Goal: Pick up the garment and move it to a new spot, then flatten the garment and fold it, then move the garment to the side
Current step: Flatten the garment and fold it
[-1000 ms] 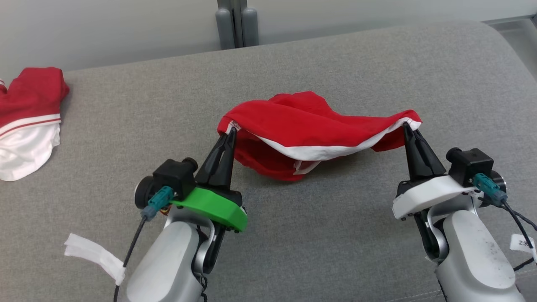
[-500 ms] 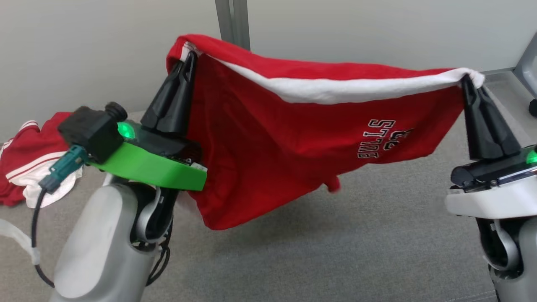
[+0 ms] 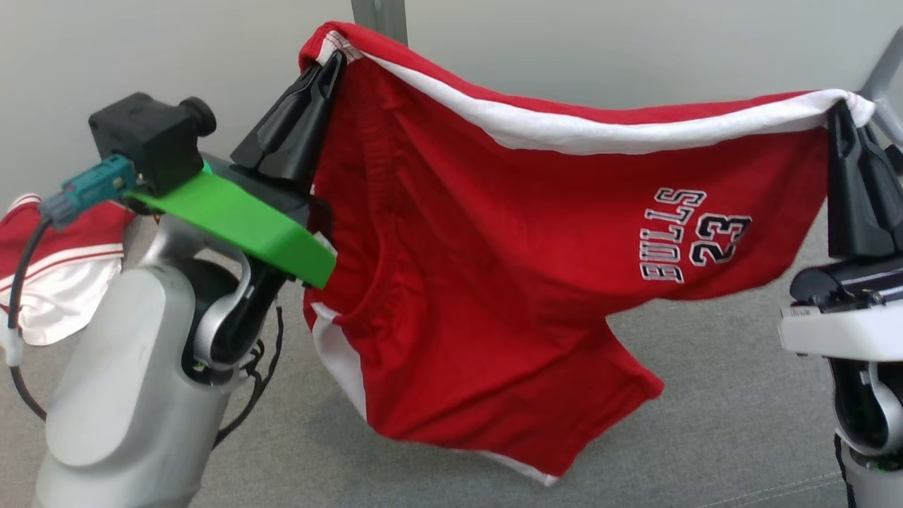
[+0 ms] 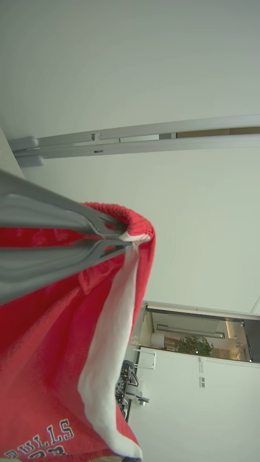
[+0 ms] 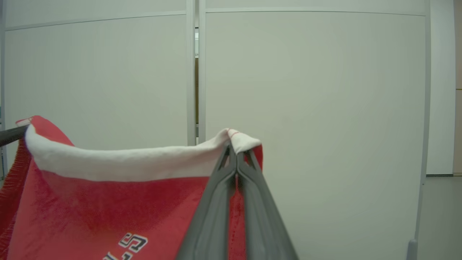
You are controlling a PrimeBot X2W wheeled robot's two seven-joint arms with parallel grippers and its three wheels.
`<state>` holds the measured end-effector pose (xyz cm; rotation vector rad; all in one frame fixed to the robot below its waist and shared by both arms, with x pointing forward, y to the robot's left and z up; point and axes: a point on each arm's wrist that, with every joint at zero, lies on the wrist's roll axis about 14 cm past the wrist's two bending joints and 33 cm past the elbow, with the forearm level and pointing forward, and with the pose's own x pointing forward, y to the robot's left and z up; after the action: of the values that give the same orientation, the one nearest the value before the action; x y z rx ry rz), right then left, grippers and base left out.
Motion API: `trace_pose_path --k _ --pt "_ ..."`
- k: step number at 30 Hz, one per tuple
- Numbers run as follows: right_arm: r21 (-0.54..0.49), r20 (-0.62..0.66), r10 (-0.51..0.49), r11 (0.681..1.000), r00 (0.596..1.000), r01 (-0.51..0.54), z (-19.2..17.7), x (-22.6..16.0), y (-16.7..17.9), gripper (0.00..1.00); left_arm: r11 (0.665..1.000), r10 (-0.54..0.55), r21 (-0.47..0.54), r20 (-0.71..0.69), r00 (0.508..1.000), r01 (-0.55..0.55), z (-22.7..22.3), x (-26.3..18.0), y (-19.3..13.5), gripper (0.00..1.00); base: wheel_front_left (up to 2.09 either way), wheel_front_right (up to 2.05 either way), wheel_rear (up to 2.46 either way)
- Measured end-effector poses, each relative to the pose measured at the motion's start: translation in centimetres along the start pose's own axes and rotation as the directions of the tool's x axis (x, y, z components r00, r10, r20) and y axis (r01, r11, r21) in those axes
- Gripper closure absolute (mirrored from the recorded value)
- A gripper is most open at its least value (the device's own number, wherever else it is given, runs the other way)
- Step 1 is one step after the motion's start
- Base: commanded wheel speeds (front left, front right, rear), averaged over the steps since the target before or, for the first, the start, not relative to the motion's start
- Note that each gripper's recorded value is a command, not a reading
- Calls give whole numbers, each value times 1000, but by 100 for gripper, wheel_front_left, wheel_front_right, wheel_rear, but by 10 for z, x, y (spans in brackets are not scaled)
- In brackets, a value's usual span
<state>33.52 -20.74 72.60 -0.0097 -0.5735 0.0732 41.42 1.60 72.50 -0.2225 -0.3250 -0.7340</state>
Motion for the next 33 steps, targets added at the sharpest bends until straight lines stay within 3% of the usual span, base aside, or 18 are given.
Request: trace_pose_path --k 6,12,16,19,24,29,33 --pt "45 6 17 999 1000 -17 -40 64 0 100 996 65 70 -96 993 -58 -25 40 54 100 0 0 0" --pt "-30 139 39 999 989 -35 -41 146 2 100 979 124 158 29 992 -127 1 99 107 100 0 0 0" --pt "-43 107 48 998 993 -44 -76 173 7 100 977 128 164 74 989 -138 -13 128 125 100 0 0 0" --pt "-21 -15 64 998 998 -65 -133 169 15 100 982 153 110 -2 988 -152 -65 131 143 100 0 0 0" --pt "64 -234 75 996 969 -61 -228 130 25 100 981 191 3 -121 974 -192 -160 105 164 100 0 0 0" --pt "139 -332 59 990 941 -13 -271 90 27 100 964 229 -81 -221 948 -252 -231 58 173 100 0 0 0" --pt "159 -337 50 987 940 5 -271 72 29 100 952 231 -148 -227 946 -268 -243 33 163 100 0 0 0"
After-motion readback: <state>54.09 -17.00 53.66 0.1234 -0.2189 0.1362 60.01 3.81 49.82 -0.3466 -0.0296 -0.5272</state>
